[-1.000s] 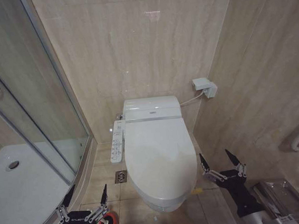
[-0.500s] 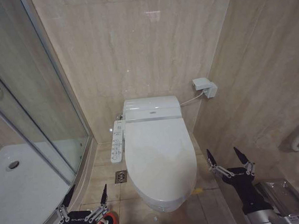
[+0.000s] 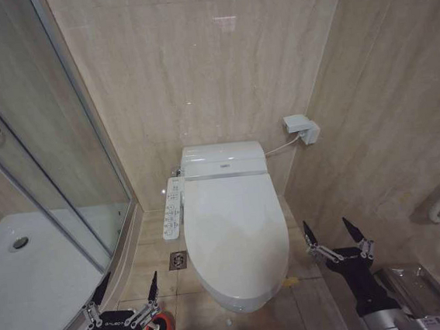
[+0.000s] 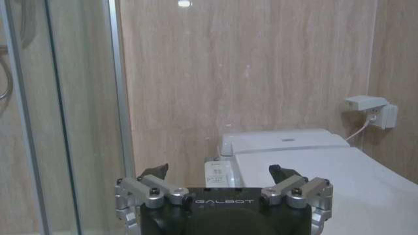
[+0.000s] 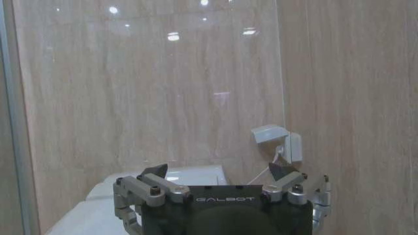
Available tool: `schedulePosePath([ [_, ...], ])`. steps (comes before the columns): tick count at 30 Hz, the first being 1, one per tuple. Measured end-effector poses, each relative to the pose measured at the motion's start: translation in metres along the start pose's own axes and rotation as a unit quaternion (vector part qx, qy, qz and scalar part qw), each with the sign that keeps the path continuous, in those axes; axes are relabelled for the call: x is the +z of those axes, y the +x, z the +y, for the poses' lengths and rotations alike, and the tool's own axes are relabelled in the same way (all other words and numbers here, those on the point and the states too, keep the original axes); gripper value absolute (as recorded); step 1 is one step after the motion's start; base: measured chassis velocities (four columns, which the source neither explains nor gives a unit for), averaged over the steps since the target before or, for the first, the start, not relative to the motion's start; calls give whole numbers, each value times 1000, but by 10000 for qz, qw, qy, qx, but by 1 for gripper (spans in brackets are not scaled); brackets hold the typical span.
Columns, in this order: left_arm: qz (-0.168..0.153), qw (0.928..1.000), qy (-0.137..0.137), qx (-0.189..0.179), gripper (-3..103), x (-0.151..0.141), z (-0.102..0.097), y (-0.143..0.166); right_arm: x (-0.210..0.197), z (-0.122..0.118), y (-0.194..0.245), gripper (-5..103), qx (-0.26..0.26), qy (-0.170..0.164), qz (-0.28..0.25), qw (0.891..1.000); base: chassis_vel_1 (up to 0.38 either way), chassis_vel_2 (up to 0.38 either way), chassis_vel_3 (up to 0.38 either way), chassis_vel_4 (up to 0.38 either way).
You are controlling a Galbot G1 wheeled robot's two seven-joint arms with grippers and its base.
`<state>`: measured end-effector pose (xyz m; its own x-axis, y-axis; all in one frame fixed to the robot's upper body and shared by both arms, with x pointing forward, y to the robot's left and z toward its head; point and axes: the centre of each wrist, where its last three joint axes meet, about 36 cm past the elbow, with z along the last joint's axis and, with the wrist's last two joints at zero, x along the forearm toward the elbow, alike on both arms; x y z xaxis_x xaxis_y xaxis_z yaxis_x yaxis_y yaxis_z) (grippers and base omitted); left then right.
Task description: Open the toilet lid, clean the toilet bowl with a toilet brush, close the toilet lid, and flush.
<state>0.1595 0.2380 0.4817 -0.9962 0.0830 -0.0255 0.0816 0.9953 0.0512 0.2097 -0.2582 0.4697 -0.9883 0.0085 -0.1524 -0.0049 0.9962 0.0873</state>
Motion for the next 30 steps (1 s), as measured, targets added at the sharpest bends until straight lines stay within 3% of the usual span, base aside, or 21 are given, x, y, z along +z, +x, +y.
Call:
schedulePosePath([
  [30,0,10000,0,0,100,0,0,0,0,0,0,100,-4,1,3,10000,0,0,0,0],
])
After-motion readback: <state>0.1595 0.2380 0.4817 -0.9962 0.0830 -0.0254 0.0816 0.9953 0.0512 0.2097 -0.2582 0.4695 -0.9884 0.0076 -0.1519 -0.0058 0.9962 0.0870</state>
